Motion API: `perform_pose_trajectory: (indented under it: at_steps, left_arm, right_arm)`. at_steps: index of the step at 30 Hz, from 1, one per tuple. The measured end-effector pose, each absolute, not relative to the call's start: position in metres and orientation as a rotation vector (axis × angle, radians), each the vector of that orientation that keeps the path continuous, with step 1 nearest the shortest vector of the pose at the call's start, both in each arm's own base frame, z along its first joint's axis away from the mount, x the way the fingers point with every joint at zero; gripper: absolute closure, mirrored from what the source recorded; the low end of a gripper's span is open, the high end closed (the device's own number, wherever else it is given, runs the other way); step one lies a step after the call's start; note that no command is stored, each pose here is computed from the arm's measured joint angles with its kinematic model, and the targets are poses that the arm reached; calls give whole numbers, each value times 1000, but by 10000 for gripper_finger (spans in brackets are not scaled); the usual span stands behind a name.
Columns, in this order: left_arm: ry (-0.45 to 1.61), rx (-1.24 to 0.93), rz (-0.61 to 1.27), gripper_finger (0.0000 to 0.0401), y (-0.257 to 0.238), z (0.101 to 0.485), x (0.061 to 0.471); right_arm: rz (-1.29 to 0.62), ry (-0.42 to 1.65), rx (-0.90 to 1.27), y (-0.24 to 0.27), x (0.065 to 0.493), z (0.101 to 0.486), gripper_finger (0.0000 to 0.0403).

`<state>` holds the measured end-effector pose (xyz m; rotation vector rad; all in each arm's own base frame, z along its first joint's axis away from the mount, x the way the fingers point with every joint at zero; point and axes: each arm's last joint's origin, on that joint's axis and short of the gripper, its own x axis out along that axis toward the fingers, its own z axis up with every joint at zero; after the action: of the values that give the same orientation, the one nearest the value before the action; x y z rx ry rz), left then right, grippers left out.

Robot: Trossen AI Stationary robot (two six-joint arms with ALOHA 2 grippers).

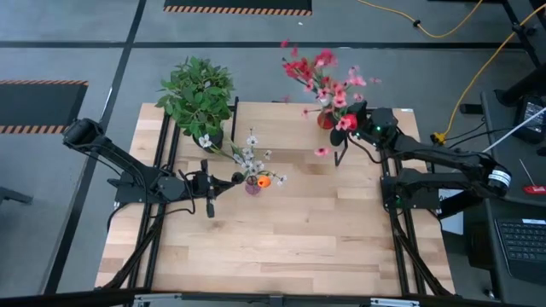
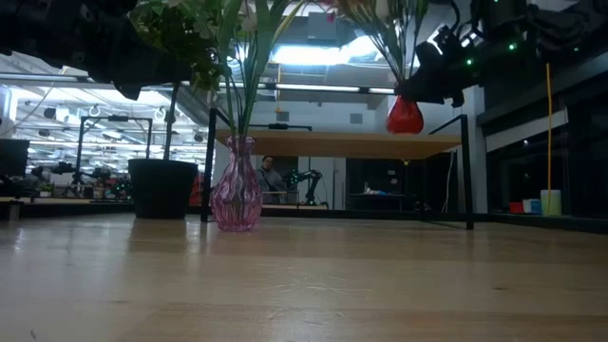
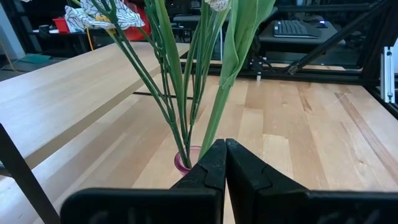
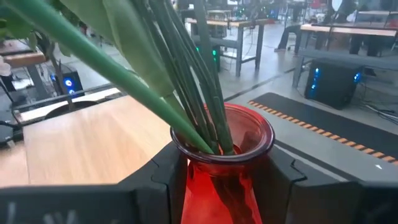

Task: Pick and place flowers into a vace then onto a shelf
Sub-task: Put the red vase with flowers on the shelf

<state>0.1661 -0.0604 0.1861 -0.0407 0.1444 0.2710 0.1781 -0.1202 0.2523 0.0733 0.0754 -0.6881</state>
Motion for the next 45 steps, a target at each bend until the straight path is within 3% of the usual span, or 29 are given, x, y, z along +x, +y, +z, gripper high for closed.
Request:
perform_pose_trajectory:
  at_steps: [25,34,45]
  left_arm:
    - [145,-33,271,395,-60,186,166]
    - [145,-33,271,395,-60,186,166]
    - [145,-33,271,395,-60,186,166]
  right_arm:
    - [-706,101,73,-119,174,235,267]
    - [-704,103,69,-119,174,236,207]
    - [-684,99,43,-117,173,238,197]
